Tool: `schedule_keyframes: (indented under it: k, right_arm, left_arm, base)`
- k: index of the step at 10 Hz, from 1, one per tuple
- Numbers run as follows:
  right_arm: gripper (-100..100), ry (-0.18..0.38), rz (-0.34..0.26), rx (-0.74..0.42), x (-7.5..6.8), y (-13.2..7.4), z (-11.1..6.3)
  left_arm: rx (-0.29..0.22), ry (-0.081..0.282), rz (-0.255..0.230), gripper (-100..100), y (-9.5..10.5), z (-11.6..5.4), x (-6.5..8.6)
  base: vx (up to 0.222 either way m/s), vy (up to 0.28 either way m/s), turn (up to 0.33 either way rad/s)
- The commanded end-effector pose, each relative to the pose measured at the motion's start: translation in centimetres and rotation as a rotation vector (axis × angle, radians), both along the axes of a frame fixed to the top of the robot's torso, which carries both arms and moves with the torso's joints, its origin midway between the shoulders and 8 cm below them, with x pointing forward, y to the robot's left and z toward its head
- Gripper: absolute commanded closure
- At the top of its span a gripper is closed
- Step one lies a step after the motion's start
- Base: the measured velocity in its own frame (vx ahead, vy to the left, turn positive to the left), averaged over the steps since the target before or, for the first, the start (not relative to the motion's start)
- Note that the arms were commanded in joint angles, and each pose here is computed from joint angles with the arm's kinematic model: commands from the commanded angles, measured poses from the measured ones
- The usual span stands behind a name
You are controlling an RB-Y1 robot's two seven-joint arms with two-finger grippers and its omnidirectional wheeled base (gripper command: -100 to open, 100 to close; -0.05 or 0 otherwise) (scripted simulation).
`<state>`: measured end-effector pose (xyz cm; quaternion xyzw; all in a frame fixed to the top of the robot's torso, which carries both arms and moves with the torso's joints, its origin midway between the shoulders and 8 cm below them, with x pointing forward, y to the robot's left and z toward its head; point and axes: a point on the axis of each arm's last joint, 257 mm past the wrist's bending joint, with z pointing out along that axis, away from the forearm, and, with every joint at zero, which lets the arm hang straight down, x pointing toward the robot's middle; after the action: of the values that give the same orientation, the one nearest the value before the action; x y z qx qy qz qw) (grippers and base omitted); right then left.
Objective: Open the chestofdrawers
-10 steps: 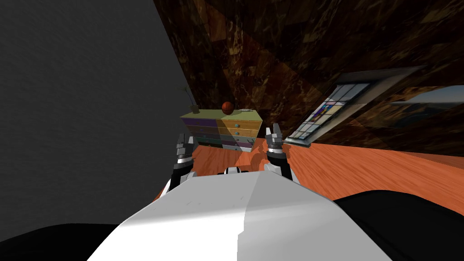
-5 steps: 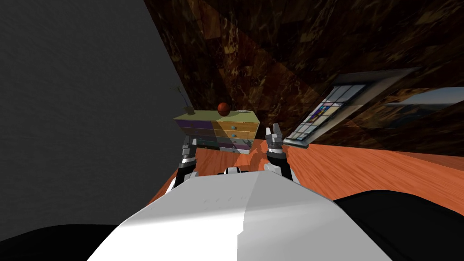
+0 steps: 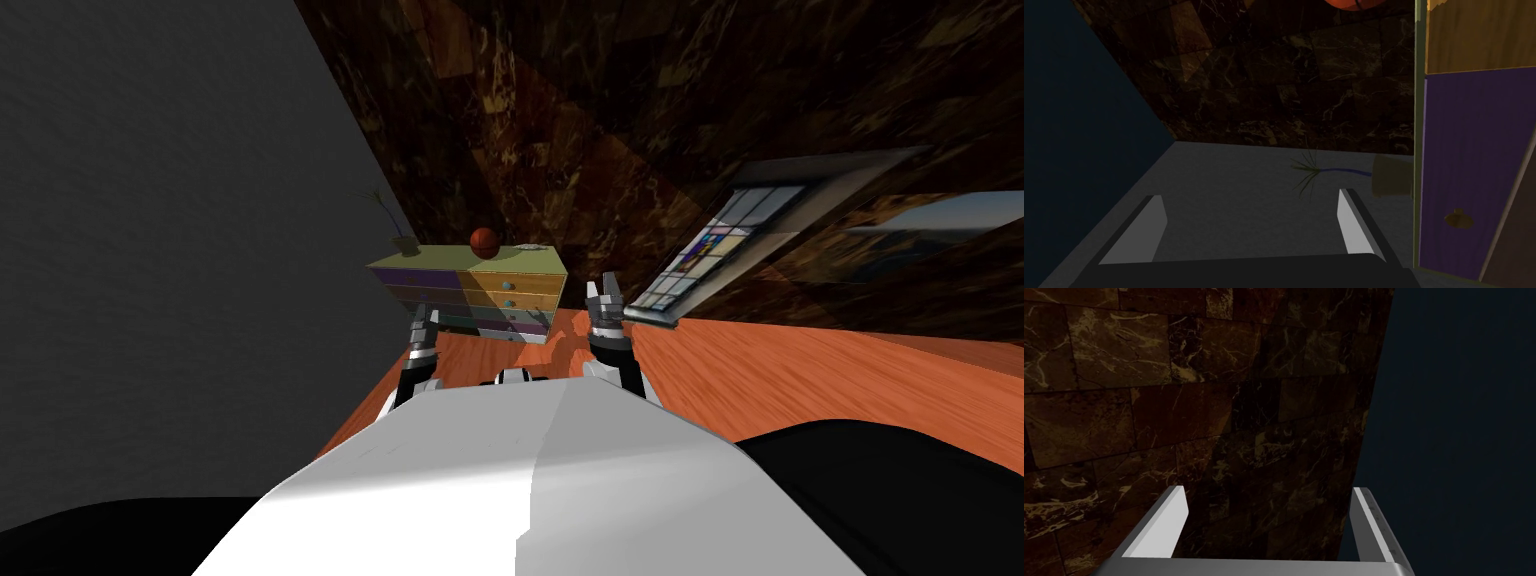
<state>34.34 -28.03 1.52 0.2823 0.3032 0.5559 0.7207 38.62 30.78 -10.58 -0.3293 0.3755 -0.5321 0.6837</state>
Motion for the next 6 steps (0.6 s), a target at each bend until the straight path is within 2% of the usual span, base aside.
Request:
schedule_keyframes:
  k: [1,2,4,6]
  right_arm:
    - [0,0.0,0.0,0.0,0.0,0.0,0.0]
    - [0,0.0,0.0,0.0,0.0,0.0,0.0]
    - [0,0.0,0.0,0.0,0.0,0.0,0.0]
    - [0,0.0,0.0,0.0,0.0,0.0,0.0]
  left_arm:
    - [-0.008,0.031,-0.003,-100,-0.3,-2.0,0.6]
    - [-0.011,0.054,-0.005,-100,-0.4,-3.3,1.0]
    - [-0.011,0.078,-0.009,-100,-0.5,-4.6,1.4]
    - [-0.007,0.116,-0.016,-100,-0.6,-6.7,1.9]
  base:
    - [0.113,-0.065,-0.039]
    - [0.111,-0.109,-0.06]
    - [0.14,-0.137,-0.028]
    - [0.142,-0.11,-0.05]
